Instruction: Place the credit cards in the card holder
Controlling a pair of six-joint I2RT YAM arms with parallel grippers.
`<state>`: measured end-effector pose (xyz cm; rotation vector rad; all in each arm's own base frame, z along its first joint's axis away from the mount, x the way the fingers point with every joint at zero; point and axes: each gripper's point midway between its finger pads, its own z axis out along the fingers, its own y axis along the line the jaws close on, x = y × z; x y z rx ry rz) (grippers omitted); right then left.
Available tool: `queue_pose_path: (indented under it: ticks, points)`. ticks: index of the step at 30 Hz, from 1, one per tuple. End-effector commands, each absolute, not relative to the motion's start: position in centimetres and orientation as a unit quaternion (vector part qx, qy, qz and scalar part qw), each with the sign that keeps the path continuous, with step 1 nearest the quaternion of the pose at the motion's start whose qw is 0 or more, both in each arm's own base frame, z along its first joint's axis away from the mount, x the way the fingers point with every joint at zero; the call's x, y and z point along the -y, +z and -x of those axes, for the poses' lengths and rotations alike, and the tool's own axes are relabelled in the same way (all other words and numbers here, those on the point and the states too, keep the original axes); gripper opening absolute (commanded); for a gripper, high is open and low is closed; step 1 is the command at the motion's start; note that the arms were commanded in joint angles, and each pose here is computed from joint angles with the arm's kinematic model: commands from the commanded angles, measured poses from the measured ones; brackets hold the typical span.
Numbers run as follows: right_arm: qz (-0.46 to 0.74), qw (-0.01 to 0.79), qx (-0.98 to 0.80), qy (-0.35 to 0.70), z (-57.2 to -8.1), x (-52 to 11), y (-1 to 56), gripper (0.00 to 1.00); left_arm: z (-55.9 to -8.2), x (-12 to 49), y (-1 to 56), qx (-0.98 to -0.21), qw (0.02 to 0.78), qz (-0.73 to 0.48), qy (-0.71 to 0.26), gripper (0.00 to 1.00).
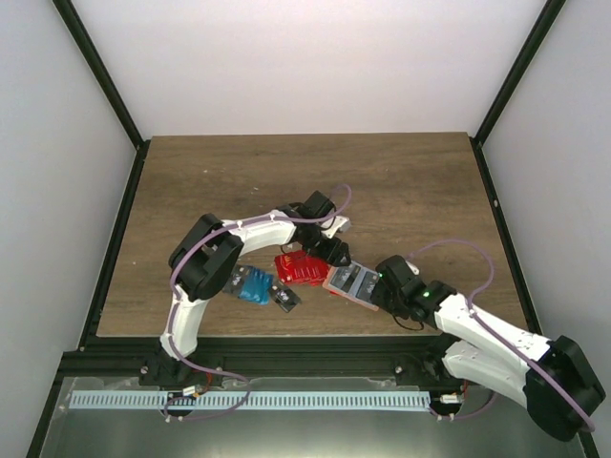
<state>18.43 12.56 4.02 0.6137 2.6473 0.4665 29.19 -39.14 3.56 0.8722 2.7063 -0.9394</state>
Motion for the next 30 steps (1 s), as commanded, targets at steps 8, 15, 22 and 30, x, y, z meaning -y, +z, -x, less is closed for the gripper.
queue_pose_path:
  ticks: [8,15,22,30]
  points:
    - [-0.221,0.188,-0.943,0.164,-18.7,-12.6,2.7,0.24,-27.1,38.6,2.6,-0.901,0.029,-0.291,-0.32,0.7]
    - [-0.218,0.185,-0.945,0.158,-18.8,-12.7,2.0,0.22,-25.9,39.4,4.0,-0.883,0.016,-0.292,-0.367,0.68]
    - [-0.216,0.184,-0.946,0.153,-18.7,-12.5,1.7,0.2,-25.5,40.0,6.0,-0.87,0.025,-0.287,-0.4,0.66]
    - [-0.216,0.184,-0.946,0.154,-18.6,-12.5,1.6,0.19,-25.2,40.4,8.3,-0.857,0.037,-0.282,-0.429,0.65]
